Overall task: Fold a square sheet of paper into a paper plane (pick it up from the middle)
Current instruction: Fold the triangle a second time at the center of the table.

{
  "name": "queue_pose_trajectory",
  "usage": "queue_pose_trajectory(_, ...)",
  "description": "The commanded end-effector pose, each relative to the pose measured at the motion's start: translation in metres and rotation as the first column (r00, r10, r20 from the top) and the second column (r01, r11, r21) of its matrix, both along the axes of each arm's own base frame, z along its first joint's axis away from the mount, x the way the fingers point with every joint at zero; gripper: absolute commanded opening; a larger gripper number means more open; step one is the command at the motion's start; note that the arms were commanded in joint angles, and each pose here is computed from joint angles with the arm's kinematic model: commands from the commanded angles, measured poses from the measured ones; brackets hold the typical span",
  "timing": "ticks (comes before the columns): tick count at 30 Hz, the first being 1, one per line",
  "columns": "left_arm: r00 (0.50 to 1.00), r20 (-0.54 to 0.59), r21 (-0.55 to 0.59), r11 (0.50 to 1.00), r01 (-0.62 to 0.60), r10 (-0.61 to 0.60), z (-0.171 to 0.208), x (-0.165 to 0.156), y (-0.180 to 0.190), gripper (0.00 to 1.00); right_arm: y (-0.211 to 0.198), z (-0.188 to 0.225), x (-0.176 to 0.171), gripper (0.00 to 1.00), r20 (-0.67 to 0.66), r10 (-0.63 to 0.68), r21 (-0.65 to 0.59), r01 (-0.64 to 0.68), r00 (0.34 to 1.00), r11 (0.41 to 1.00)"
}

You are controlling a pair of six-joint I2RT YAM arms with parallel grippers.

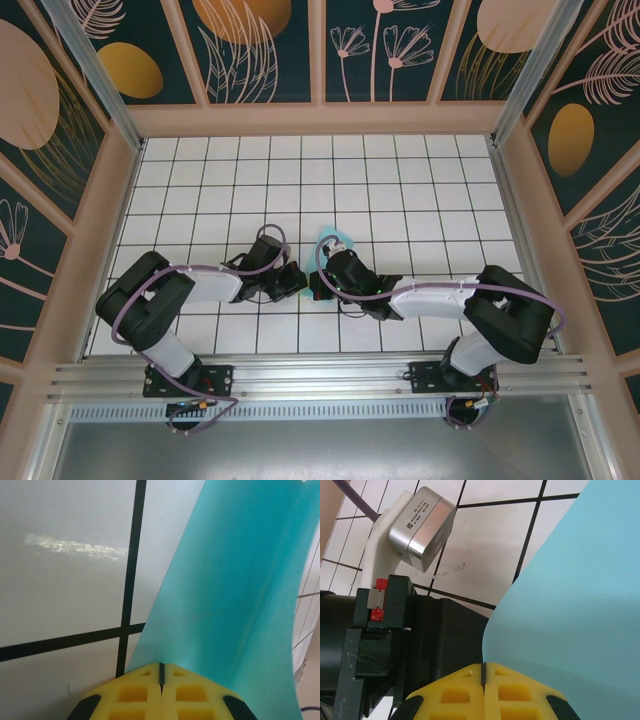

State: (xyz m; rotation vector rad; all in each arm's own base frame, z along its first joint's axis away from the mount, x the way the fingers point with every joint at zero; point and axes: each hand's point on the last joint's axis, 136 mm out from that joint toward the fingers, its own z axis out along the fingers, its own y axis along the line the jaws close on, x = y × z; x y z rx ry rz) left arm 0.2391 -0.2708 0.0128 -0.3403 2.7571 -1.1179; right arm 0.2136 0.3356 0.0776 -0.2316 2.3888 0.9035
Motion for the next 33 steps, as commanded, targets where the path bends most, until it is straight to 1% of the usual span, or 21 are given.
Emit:
queue_pose_trajectory(1, 0.999, -0.042, 0.122, 0.993, 0.001, 0.004, -0.024, -0.008, 0.017, 0.0, -0.004, -0.003, 0.003, 0.0, 0.001, -0.009, -0.027, 0.009, 1.0, 1.0)
queue_pose_trajectory(6, 0.999, -0.042, 0.131, 0.991, 0.002, 0.004, -0.025, -0.007, 0.018, 0.0, -0.01, -0.001, 0.004, 0.0, 0.006, -0.006, -0.039, 0.007, 1.0, 0.999)
queue_pose_trajectory(9, 0.999, -0.042, 0.135, 0.991, 0.003, 0.002, -0.026, -0.008, 0.018, 0.0, -0.015, -0.001, 0.005, 0.0, 0.011, 0.017, -0.046, -0.017, 1.0, 0.999)
queue_pose_trajectory(11, 0.999, -0.042, 0.135, 0.991, 0.005, 0.001, -0.026, -0.007, 0.018, 0.0, -0.022, -0.005, 0.006, 0.0, 0.013, 0.019, -0.073, -0.018, 1.0, 0.997)
queue_pose_trajectory(12, 0.999, -0.043, 0.137, 0.991, 0.006, 0.0, -0.027, -0.008, 0.018, 0.0, -0.022, -0.007, 0.003, 0.0, -0.001, 0.049, -0.076, -0.049, 0.999, 0.996)
queue_pose_trajectory(17, 0.999, -0.04, 0.141, 0.99, 0.013, -0.008, -0.027, -0.007, 0.018, 0.0, -0.039, -0.016, 0.011, 0.0, 0.009, 0.038, -0.158, -0.036, 0.999, 0.987)
queue_pose_trajectory(22, 0.999, -0.04, 0.14, 0.99, 0.02, -0.015, -0.027, -0.007, 0.017, 0.0, -0.045, -0.021, 0.016, 0.0, 0.02, 0.06, -0.209, -0.055, 0.998, 0.976)
queue_pose_trajectory(26, 0.999, -0.037, 0.143, 0.989, 0.026, -0.021, -0.027, -0.006, 0.016, 0.0, -0.052, -0.027, 0.024, 0.0, 0.041, 0.051, -0.275, -0.038, 0.998, 0.961)
queue_pose_trajectory(33, 0.999, -0.04, 0.147, 0.989, 0.032, -0.026, -0.028, -0.006, 0.016, 0.0, -0.053, -0.031, 0.034, 0.0, 0.063, 0.071, -0.312, -0.048, 0.996, 0.949)
